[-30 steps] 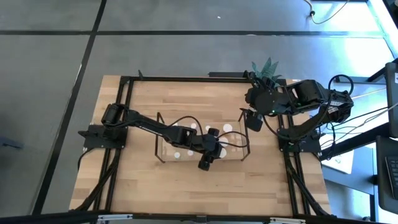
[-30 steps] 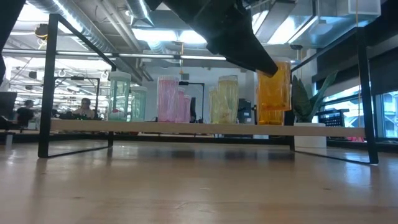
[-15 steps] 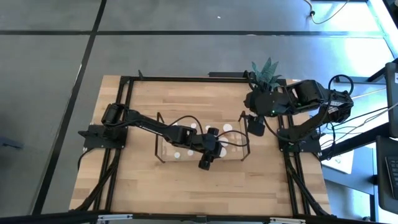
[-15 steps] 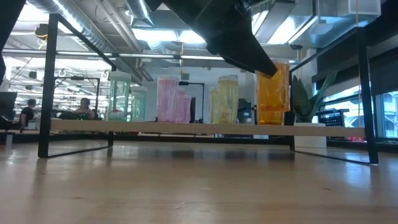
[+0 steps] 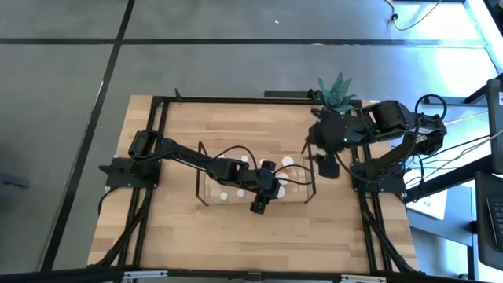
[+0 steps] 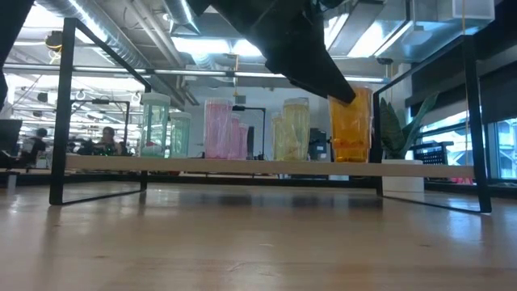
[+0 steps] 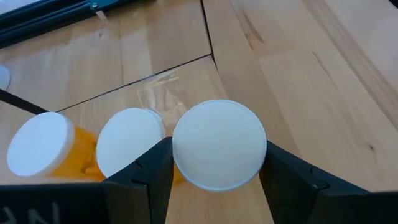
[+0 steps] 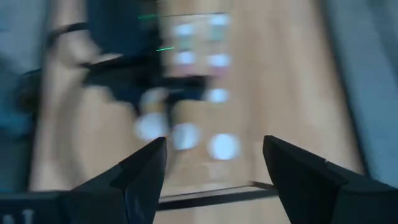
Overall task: Pick and place medicine bottles onto shelf by color
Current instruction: Put the orange pill bottle on the shelf aligned with the other orange pill bottles
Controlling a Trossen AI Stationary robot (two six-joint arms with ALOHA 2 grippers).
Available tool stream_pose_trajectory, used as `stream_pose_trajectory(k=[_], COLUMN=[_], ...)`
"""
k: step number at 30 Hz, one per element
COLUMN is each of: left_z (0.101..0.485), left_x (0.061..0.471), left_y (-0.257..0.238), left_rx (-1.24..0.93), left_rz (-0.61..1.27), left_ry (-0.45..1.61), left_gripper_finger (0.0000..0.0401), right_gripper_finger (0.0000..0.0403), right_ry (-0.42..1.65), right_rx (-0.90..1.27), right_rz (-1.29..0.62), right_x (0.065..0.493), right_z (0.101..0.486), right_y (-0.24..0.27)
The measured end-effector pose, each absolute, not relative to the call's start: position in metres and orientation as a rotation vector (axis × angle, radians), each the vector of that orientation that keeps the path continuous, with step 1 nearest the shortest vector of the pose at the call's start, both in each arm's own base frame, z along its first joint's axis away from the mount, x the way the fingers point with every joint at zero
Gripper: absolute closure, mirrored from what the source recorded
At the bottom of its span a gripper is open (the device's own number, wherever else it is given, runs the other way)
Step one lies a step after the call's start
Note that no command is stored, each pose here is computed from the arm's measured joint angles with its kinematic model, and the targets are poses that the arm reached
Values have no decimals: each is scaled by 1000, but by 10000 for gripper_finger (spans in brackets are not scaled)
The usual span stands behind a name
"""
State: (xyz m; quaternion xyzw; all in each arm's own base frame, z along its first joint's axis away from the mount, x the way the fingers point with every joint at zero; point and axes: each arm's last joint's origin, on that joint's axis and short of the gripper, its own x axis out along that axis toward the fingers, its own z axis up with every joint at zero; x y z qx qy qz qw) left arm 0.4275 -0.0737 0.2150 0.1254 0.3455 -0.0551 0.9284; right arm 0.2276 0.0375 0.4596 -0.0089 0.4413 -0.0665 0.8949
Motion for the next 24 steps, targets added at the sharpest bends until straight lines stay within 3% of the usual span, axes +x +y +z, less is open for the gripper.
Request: stream_pose_trajectory(k=[7,24], left_z=[215,215], left_x=[427,428], left_y=[-74,-73], left_rx=[257,256], left_rz=[-113,-112], left_ry=[708,708], left_gripper_finger=[211,211], right_gripper_finger=[134,134], right_ry=[905,900], right_rx=[32,38], right_rz=[192,205], right_x=[231,231], right_z=[462,462], right_y=[47,48])
